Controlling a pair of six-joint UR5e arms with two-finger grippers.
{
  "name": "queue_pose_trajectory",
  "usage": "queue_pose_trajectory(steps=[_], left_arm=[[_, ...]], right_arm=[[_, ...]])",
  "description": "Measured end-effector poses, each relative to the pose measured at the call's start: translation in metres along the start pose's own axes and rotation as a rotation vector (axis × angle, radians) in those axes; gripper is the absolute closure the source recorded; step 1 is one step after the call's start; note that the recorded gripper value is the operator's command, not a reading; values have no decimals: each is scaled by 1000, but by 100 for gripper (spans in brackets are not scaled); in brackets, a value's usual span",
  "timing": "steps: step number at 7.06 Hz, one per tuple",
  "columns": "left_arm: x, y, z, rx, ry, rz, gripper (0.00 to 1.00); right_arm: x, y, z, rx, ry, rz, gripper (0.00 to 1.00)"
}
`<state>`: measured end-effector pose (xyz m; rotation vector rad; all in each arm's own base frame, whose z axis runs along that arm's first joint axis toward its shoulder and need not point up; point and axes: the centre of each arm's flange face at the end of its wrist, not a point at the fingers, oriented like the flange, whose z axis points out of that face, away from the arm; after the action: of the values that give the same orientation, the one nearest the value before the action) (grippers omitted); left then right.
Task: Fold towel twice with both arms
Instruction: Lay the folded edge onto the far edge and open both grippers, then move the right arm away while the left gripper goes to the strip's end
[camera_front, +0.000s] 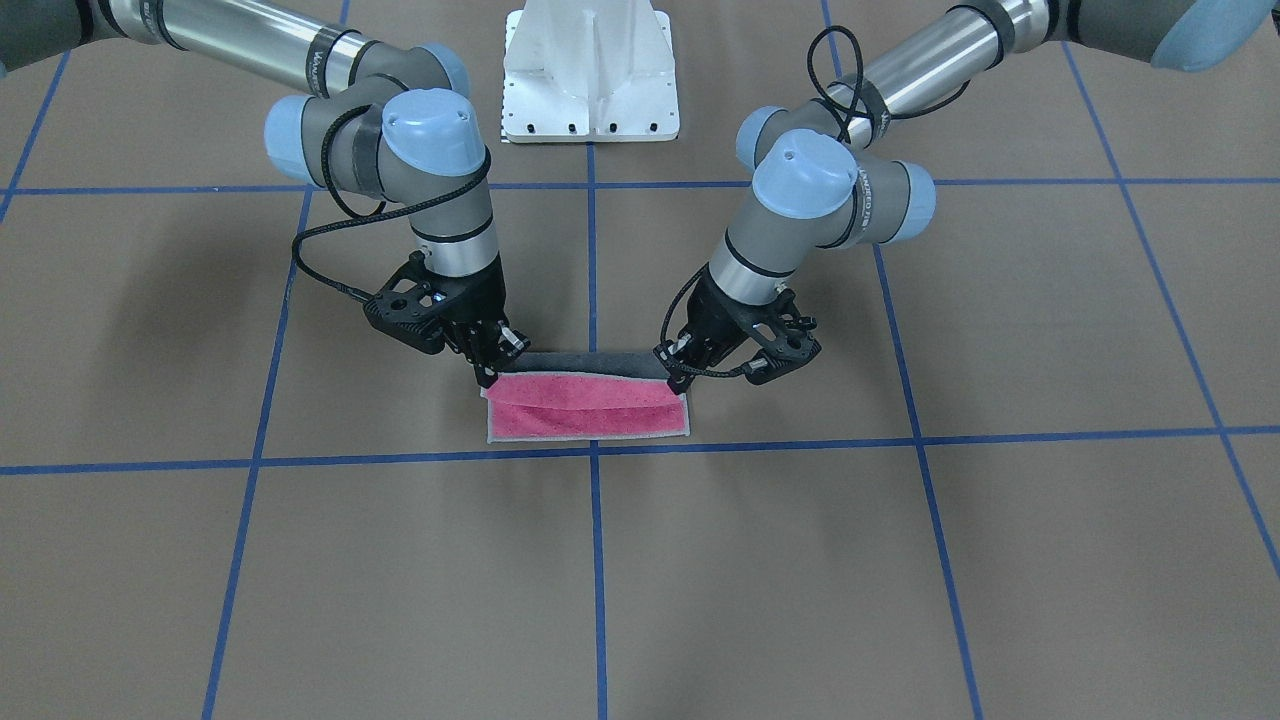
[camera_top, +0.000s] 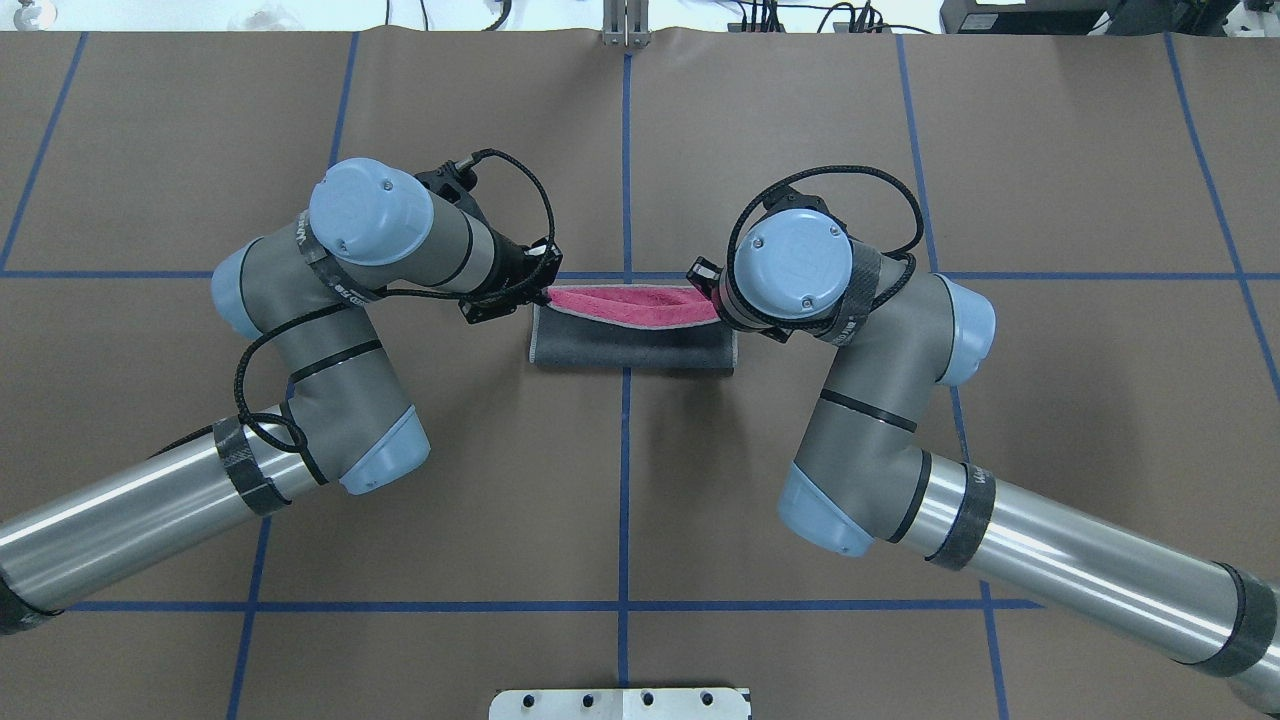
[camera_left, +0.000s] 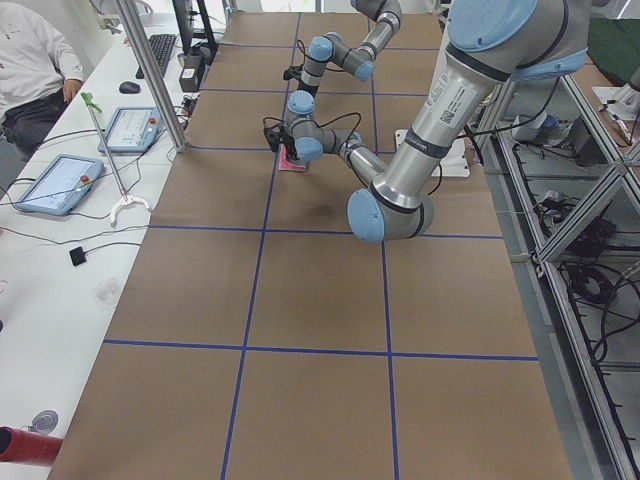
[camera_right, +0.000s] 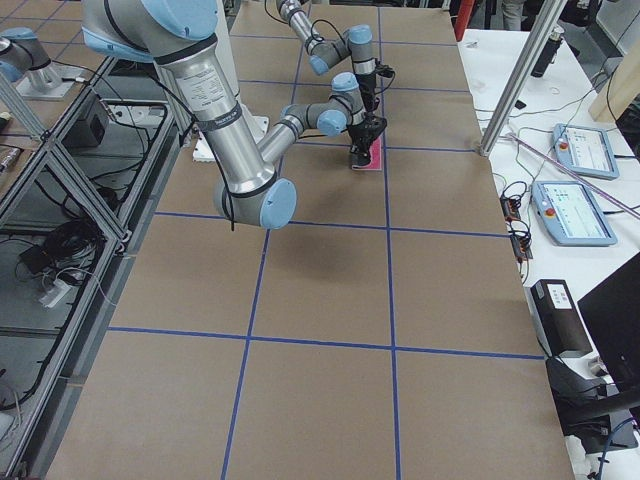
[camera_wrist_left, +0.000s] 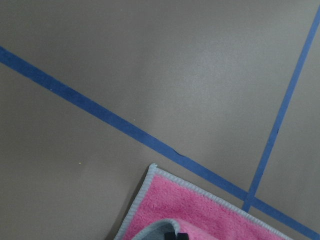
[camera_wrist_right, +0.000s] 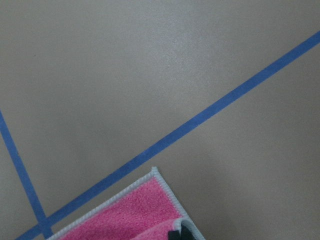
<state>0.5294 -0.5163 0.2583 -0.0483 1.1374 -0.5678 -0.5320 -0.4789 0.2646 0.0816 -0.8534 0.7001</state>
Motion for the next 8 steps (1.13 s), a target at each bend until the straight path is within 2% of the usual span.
queue_pose_trajectory(steps=[1,2,4,6,8], left_arm=[[0,-2,0,5,-1,-2,47],[0,-6,2,17,-2,-6,32],[9,-19,5,47,-5,-17,27],[16,-39,1,74,-1,-35,26],[19,-47,-4,82,4,-39,22]], right_arm=[[-1,-2,1,1,-6,-2,18],[-1,-5,1,4,-8,-4,2],[-1,-17,1,17,-6,-18,1],[-3,-30,2,26,-2,-28,1],[-4,-34,1,26,-3,-45,1]])
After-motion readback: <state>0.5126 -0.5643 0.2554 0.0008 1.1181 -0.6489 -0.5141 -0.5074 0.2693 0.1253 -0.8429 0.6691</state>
